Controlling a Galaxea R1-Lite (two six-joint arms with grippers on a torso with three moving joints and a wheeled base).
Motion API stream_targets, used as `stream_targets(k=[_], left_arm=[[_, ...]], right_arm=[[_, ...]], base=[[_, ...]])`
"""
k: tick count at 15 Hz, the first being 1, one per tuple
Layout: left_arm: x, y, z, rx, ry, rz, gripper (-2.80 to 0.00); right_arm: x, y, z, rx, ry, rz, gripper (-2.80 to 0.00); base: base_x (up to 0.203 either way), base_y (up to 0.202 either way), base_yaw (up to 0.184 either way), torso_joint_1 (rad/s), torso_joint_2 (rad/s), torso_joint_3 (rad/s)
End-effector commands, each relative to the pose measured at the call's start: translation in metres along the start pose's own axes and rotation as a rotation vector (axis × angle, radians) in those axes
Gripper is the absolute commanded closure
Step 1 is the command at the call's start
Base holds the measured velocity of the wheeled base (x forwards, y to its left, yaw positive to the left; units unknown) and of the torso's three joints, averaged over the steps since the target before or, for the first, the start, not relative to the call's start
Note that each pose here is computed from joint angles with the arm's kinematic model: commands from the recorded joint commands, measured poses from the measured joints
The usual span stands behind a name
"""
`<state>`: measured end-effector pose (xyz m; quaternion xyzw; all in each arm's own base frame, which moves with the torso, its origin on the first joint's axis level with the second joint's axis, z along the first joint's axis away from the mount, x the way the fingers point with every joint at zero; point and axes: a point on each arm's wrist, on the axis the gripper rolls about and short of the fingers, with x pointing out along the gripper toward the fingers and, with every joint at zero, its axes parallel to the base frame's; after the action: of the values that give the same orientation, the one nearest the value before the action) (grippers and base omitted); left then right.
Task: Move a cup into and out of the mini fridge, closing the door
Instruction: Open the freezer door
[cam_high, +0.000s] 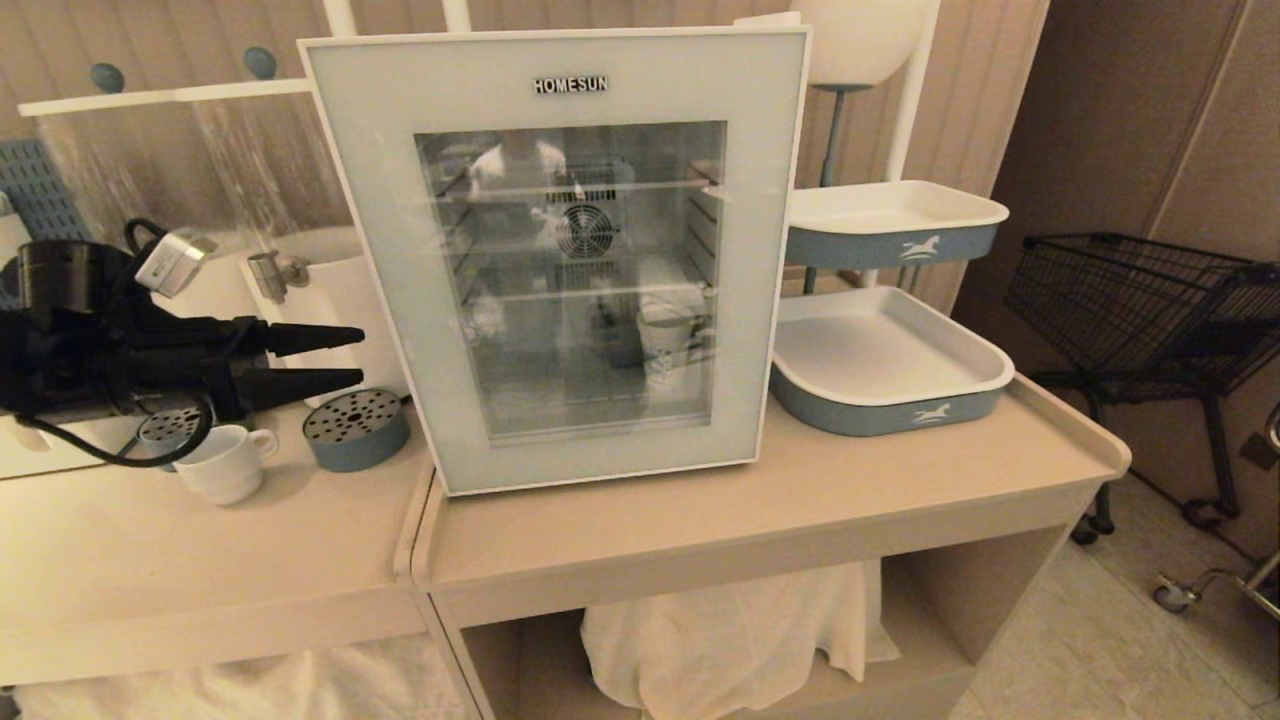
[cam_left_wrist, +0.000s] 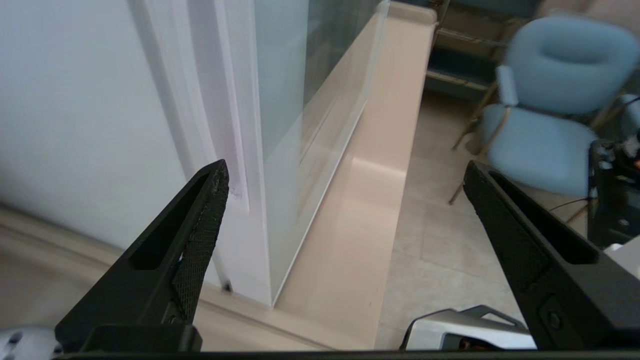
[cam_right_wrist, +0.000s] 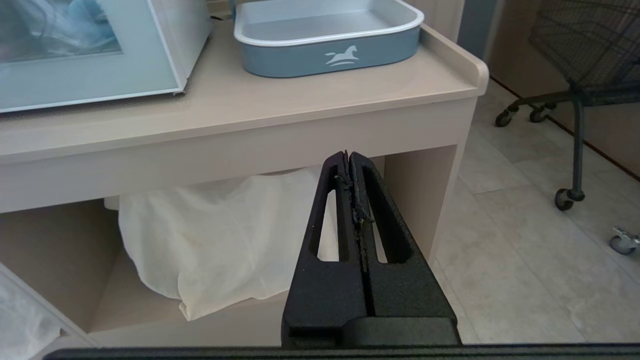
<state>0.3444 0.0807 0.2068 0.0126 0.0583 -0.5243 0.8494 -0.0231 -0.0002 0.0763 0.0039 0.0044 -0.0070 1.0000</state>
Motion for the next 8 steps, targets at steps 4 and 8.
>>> stream_targets(k=[4, 8], left_arm=[[0.017, 0.005, -0.007, -0.022, -0.005, -0.062, -2.8], [0.022, 0.006, -0.007, -0.015, -0.004, -0.073, -2.8]], right_arm=[[0.0, 0.0, 0.0, 0.0, -0.002, 0.0, 0.0], [0.0, 0.0, 0.0, 0.0, -0.001, 0.0, 0.0]], base=[[0.0, 0.0, 0.0, 0.0, 0.0, 0.0], [0.0, 0.0, 0.0, 0.0, 0.0, 0.0]])
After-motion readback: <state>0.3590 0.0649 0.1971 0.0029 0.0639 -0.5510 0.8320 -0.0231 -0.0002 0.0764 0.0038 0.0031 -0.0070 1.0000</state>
